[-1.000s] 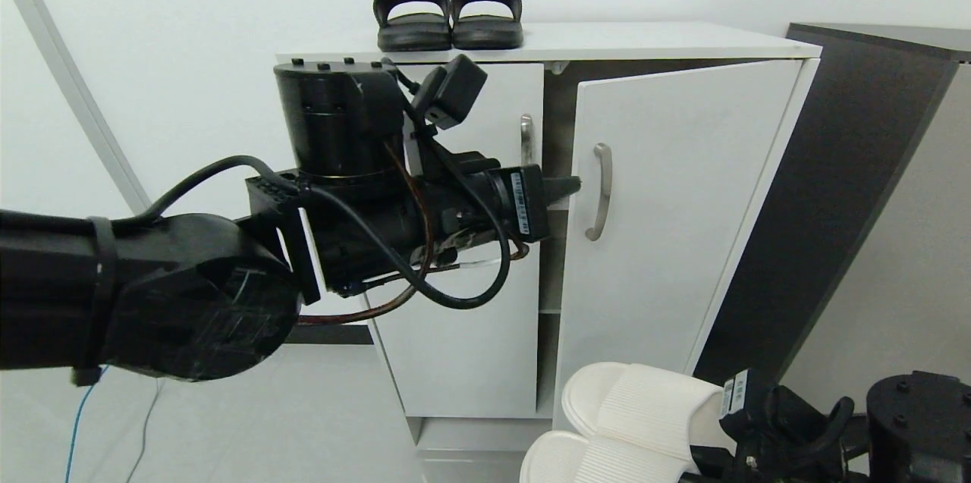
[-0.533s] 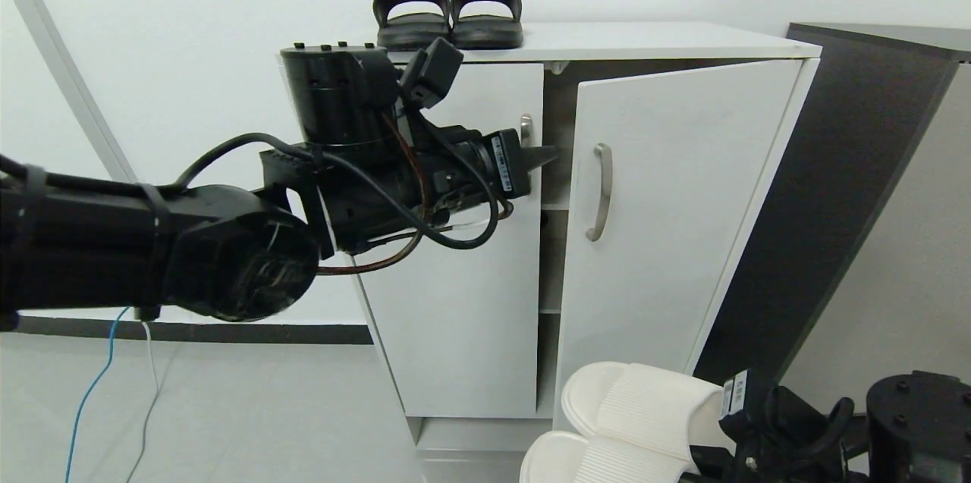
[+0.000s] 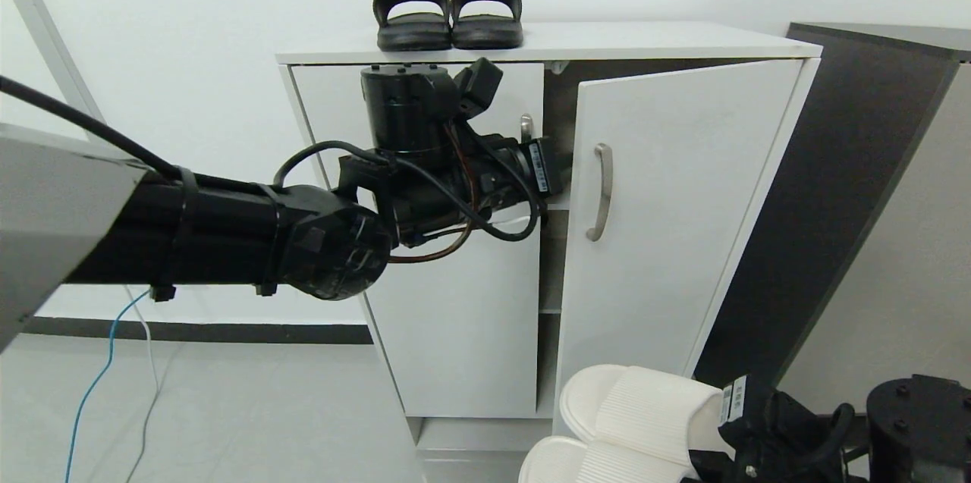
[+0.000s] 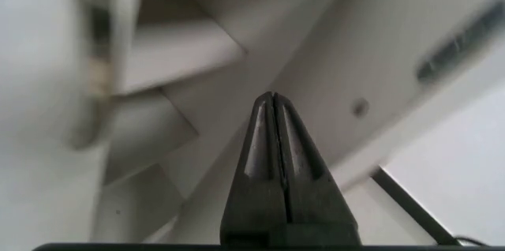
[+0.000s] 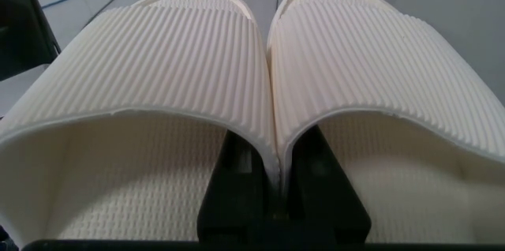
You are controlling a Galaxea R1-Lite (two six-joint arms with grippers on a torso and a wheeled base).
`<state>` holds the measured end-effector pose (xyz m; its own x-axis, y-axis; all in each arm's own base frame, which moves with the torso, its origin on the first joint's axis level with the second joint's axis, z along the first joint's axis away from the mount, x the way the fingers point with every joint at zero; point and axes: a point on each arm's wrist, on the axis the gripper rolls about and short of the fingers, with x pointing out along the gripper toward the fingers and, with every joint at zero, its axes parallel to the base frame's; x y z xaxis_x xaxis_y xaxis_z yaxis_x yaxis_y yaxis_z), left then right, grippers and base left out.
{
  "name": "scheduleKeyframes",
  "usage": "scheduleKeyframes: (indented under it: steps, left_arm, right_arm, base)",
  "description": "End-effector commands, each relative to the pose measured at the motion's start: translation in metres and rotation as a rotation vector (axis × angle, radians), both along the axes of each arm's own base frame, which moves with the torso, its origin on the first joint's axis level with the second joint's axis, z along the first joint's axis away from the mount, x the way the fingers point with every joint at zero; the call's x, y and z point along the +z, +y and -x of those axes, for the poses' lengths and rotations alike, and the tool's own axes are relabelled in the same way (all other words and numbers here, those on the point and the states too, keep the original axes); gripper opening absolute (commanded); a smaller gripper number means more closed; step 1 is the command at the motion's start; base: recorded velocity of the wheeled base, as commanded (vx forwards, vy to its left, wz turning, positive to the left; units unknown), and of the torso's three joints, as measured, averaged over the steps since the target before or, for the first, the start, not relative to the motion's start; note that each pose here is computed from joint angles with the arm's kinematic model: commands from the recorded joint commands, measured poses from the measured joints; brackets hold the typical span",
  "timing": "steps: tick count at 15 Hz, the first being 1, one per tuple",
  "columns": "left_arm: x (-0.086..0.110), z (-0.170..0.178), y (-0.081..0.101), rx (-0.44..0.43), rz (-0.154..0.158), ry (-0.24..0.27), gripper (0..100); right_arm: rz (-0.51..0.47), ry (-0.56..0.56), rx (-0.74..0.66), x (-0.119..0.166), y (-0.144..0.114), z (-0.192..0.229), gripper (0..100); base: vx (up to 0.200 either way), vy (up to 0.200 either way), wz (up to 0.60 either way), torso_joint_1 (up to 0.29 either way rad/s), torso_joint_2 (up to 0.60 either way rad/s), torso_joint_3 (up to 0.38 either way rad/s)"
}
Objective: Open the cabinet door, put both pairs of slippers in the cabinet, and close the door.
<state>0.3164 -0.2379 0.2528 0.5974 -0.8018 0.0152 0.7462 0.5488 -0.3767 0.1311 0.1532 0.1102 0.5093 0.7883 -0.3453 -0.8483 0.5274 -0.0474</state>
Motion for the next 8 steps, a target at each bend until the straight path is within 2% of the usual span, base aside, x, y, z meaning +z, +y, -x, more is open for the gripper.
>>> scheduleKeyframes:
  steps: [1, 4, 7, 8]
  left_arm:
    - [0.001, 0.012, -0.007, -0.033, -0.002, 0.001, 0]
    - [0.003, 0.031, -0.012, -0.073, -0.009, 0.000, 0]
    - [0.003, 0.033, -0.014, -0.083, 0.019, -0.031, 0]
    - [0.002, 0.034, -0.015, -0.086, 0.020, -0.032, 0]
  right_arm:
    - [0.002, 0.002, 0.003, -0.001, 0.001, 0.000, 0]
    - [0.002, 0.000, 0.004, 0.000, 0.000, 0.000, 0]
    - [0.001, -0.001, 0.004, 0.000, 0.000, 0.000, 0]
    - [-0.001, -0.002, 0.004, 0.000, 0.000, 0.000, 0]
  base:
    - [-0.200, 0.000, 0.00, 0.002, 0.00, 0.007]
    - [-0.200, 0.000, 0.00, 0.007, 0.00, 0.001]
    - [-0.200, 0.000, 0.00, -0.002, 0.00, 0.004]
    - [-0.200, 0.000, 0.00, 0.007, 0.00, -0.002]
